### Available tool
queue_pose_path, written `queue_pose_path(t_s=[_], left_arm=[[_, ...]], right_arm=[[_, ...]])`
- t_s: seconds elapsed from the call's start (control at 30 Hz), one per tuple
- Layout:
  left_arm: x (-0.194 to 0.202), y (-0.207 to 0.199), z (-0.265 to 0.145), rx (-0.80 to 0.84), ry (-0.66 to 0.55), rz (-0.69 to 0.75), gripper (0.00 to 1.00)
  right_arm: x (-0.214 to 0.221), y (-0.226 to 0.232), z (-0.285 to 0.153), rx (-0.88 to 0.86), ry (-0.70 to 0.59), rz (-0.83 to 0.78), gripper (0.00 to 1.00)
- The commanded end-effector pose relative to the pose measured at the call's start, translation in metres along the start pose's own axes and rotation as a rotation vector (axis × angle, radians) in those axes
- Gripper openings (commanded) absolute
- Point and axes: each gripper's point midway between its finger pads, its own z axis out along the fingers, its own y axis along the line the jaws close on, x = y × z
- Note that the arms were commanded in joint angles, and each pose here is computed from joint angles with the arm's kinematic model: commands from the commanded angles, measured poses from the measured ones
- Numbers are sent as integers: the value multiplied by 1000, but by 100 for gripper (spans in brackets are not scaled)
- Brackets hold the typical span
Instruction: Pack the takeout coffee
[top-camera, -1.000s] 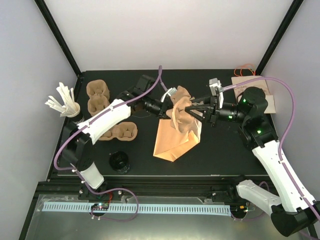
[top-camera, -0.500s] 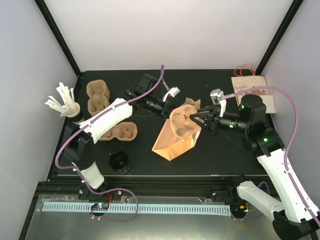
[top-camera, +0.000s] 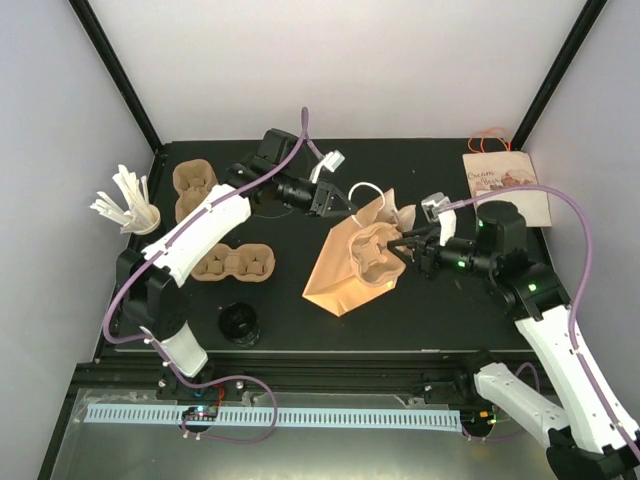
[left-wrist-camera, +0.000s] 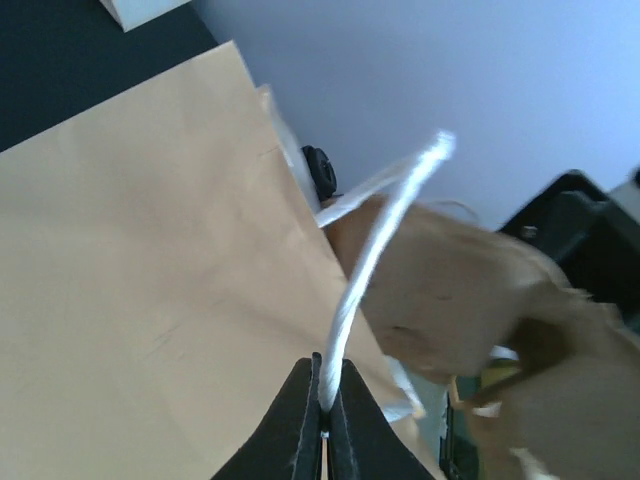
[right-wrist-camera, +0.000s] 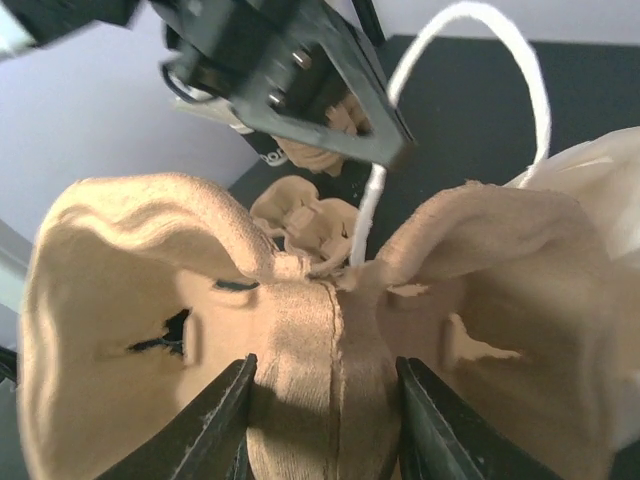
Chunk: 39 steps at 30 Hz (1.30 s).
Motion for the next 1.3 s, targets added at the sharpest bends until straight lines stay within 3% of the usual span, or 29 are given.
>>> queue_pose_path(t_s=[0.0,0.23,0.4,0.6,0.93,1.27], left_arm=[[-8,-40,-17,36,-20,104,1],[-23,-56,-28,27,-29,144,2],[-28,-71,-34,38,-34,199,1],[-8,-69,-29,53,41,210,2],[10,-66,-33,29,78,243,2],[20,-70,-38,24,98,279,1]], right_arm=[[12,-15,11,37,93,18,37],[3,-15,6,67,79,-25,40],[4,-4,20,-67,35,-12,40],[-5,7,42,-269,-53,-3,40],[34,-8,68,-318,114,121,41],[59,-14,57,-236,166,94,40]])
